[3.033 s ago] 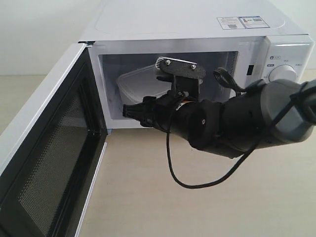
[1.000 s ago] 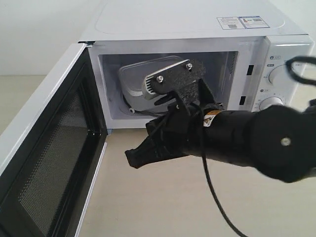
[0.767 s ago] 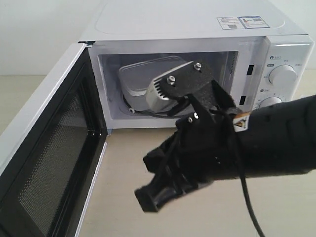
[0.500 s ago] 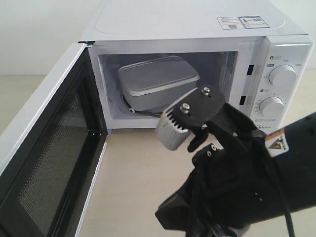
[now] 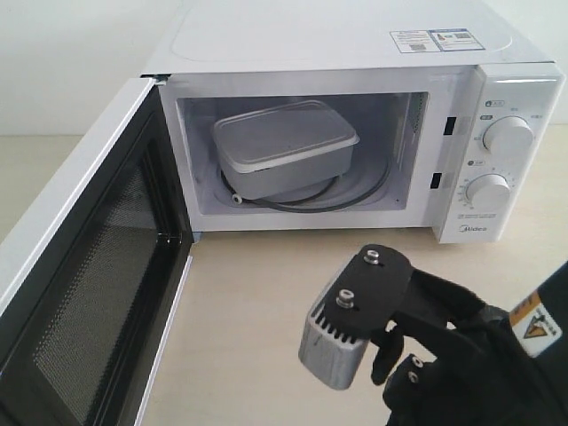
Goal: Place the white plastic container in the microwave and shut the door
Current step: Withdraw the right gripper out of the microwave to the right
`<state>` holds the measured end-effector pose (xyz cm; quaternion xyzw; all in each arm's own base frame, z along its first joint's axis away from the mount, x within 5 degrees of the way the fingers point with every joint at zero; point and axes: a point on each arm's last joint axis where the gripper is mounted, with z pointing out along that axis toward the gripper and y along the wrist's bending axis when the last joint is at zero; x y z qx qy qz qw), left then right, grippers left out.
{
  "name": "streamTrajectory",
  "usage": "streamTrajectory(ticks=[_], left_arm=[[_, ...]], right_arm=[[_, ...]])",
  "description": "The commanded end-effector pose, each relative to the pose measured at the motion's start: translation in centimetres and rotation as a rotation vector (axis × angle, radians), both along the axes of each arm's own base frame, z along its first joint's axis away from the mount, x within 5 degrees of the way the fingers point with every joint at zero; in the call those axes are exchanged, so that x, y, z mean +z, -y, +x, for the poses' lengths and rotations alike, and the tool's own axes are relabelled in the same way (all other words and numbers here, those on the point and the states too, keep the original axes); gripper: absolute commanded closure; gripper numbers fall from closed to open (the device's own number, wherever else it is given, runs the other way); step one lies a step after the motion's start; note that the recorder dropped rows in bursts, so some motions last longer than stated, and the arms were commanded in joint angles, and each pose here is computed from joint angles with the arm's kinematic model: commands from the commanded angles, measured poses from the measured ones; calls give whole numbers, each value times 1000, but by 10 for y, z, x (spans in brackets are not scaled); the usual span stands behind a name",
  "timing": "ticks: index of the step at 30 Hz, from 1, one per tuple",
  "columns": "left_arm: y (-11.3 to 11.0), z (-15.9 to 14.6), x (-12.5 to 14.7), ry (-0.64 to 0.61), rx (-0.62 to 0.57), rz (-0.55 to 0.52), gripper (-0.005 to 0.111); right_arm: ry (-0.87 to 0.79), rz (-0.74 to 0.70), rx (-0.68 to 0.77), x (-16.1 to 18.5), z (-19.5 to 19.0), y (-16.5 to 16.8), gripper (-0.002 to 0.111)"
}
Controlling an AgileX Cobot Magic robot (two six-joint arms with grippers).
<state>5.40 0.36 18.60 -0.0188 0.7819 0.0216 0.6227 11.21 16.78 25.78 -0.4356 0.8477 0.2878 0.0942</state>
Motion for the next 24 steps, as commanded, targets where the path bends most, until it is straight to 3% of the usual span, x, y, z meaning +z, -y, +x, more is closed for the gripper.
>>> streamTrajectory(ticks=[1,24], left_arm=[[0,0,-1,1,1,5,103],[0,0,-1,1,1,5,103]], right_arm=[[-6,-4,-6,1,-1,1,108],[20,8,-17,3,-1,2,108]])
